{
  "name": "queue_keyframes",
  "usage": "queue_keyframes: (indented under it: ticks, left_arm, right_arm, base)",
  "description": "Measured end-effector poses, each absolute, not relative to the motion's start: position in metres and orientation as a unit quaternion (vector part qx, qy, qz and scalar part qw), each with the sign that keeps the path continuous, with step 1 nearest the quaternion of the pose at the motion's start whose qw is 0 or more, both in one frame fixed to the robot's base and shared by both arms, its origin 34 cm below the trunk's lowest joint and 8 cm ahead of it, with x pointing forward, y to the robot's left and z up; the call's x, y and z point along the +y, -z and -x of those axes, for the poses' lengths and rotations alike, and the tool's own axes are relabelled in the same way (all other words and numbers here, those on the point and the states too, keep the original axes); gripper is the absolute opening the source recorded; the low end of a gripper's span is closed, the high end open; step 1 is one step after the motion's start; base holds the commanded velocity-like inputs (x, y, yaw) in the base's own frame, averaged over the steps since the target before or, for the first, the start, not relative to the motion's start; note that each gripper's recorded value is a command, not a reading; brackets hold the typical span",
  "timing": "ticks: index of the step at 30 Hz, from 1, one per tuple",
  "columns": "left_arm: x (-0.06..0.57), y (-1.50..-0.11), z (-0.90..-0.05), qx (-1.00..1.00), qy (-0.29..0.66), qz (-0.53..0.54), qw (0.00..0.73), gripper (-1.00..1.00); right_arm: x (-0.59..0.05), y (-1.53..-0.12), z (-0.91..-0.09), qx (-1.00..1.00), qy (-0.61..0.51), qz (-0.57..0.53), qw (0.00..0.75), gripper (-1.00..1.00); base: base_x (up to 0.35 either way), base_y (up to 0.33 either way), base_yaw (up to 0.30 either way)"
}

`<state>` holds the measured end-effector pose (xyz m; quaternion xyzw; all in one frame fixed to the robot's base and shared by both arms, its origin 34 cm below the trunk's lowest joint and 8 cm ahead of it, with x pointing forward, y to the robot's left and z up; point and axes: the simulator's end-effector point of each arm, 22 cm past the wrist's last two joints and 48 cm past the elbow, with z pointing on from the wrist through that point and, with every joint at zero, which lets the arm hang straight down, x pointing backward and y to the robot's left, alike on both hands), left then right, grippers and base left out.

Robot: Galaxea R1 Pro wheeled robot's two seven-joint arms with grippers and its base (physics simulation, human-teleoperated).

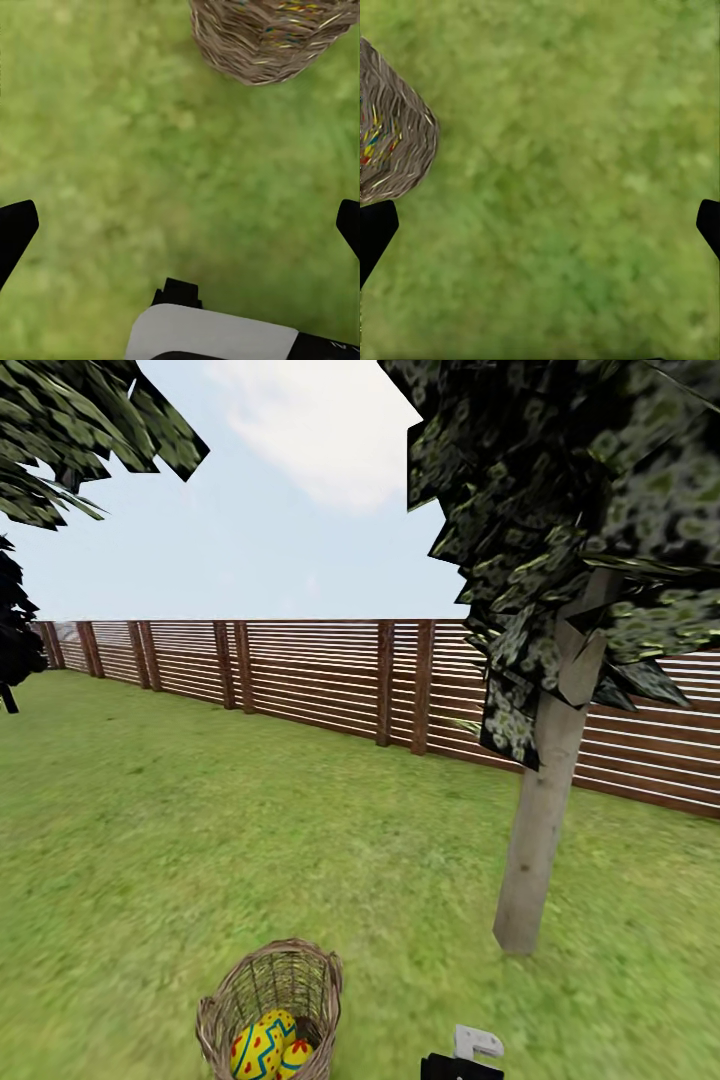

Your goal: Take the three Easter eggs out of the wicker basket on the lawn in the garden, then place them on the lawn next to a single tree (choose any tree) so that all three eggs are next to the same tree and none are left in the basket.

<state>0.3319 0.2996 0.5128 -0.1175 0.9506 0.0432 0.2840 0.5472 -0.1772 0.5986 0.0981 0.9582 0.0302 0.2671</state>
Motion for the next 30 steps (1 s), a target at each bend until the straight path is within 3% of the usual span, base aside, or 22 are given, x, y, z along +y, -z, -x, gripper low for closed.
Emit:
queue_keyframes:
  ticks: [14,30]
  left_arm:
    - [0.2994,-0.5128,-0.3321,0.951,-0.043,0.117,0.284,1.0]
    - [0.3033,-0.5167,-0.3359,0.946,-0.047,0.116,0.299,1.0]
  right_arm:
    - [-0.1768,-0.5986,-0.5473,0.958,-0.03,-0.097,0.267,1.0]
    - [-0.1777,-0.5986,-0.5474,0.958,-0.03,-0.098,0.267,1.0]
  base:
    - [0.005,-0.119,0.216]
    - [0.0,-0.056,0.024]
